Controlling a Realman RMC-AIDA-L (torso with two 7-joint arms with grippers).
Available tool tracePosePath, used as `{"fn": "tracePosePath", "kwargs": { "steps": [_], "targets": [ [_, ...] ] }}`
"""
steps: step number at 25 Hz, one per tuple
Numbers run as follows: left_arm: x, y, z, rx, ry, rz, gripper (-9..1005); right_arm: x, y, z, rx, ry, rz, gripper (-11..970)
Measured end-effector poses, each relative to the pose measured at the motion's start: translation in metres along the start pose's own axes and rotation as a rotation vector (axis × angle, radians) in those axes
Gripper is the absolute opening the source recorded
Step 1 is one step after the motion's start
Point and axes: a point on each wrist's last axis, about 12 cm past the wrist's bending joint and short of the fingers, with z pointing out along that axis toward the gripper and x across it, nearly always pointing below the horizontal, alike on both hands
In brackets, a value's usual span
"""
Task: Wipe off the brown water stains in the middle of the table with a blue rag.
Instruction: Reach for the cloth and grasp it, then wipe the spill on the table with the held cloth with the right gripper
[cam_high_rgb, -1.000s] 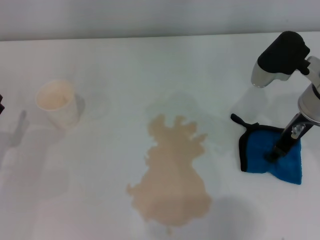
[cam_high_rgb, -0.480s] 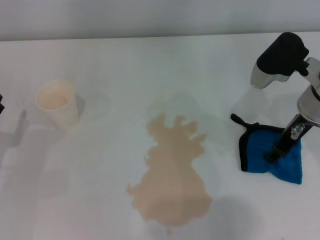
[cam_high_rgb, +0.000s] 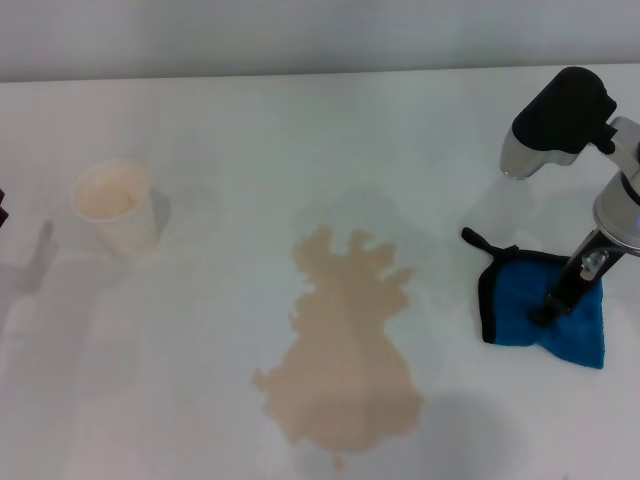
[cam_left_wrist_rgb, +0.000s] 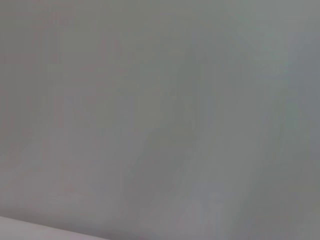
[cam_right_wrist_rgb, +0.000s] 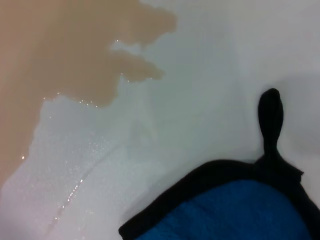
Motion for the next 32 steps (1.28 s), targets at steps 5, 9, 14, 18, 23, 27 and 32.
{"fn": "tracePosePath", "kwargs": {
  "steps": [5, 9, 14, 18, 23, 27, 32],
  "targets": [
    [0.0, 0.0, 0.0, 0.001, -0.001, 0.001, 887, 0.001, 0.001, 0.001, -0.003, 0.014, -0.009, 429],
    [-0.001, 0.0, 0.002, 0.004, -0.004, 0.003, 887, 0.002, 0.002, 0.002, -0.005, 0.021, -0.01, 337],
    [-0.002, 0.0, 0.003, 0.006, -0.006, 0.003, 887, 0.001, 0.002, 0.003, -0.007, 0.022, -0.009, 232],
    [-0.002, 0.0, 0.003, 0.006, -0.006, 0.004, 887, 0.001, 0.003, 0.003, -0.011, 0.022, -0.006, 171],
    [-0.002, -0.001, 0.003, 0.008, -0.006, 0.004, 888, 0.002, 0.004, 0.003, -0.028, 0.034, -0.005, 138],
    [-0.002, -0.001, 0.003, 0.01, -0.005, 0.005, 888, 0.002, 0.006, 0.003, -0.033, 0.033, -0.008, 137],
    [-0.002, -0.001, 0.004, 0.012, -0.004, 0.006, 888, -0.005, 0.016, 0.005, -0.07, 0.015, -0.046, 137]
  ]
}}
